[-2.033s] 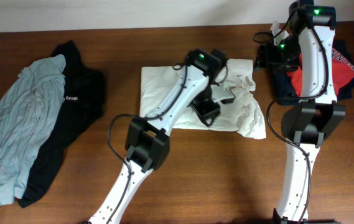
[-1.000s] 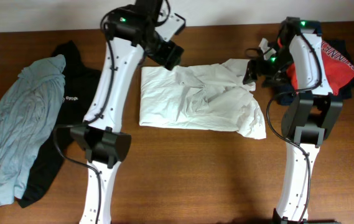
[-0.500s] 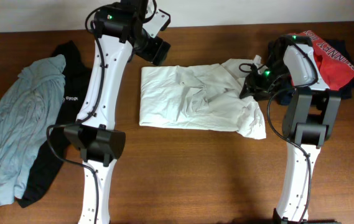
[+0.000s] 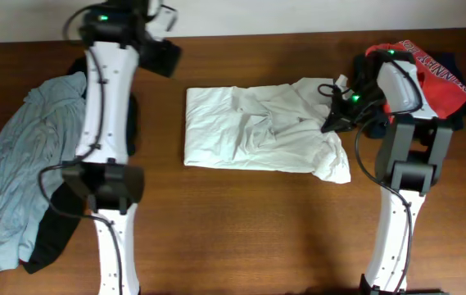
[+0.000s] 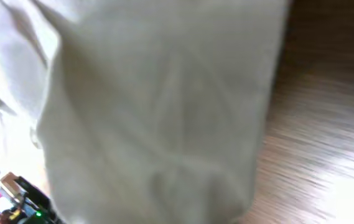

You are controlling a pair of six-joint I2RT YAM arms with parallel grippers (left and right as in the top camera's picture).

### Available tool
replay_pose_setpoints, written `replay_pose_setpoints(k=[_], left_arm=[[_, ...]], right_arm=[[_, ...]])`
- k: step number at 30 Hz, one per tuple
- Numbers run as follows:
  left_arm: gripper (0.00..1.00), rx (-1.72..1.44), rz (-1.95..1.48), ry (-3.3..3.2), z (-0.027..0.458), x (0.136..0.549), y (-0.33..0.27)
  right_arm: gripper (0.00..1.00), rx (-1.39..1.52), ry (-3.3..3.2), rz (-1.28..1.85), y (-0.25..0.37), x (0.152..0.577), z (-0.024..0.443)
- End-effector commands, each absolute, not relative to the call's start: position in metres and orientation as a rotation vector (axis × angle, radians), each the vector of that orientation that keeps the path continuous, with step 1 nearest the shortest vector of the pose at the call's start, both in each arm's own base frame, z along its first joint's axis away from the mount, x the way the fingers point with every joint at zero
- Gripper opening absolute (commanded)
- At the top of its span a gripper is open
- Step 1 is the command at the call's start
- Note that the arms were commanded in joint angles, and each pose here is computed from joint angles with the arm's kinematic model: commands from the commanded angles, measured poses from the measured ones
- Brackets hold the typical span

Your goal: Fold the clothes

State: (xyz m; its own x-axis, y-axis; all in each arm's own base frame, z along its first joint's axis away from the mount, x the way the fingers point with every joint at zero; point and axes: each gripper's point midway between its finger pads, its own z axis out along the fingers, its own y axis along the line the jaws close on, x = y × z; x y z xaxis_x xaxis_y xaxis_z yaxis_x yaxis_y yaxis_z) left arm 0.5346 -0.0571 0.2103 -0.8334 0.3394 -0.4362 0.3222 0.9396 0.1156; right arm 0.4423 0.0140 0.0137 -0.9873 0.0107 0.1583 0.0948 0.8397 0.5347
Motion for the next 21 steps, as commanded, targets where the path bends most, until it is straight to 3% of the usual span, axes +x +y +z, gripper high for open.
replay_pose_setpoints(k=[1, 10, 21], left_arm=[[0.87, 0.328, 0.086, 2.595, 0.242, 0.53, -0.022], [0.87, 0.294, 0.095, 2.609, 0.243, 0.527, -0.007], [0.87, 0.295, 0.093, 2.615, 0.242, 0.526, -0.007]], right_arm=[[0.04, -0.138, -2.976, -0.901, -0.014, 0.459, 0.053], [0.04, -0.166, -3.05, -0.9, -0.032, 0.464, 0.094], [0.04, 0.03, -3.127, -0.896, 0.029, 0.483, 0.133]])
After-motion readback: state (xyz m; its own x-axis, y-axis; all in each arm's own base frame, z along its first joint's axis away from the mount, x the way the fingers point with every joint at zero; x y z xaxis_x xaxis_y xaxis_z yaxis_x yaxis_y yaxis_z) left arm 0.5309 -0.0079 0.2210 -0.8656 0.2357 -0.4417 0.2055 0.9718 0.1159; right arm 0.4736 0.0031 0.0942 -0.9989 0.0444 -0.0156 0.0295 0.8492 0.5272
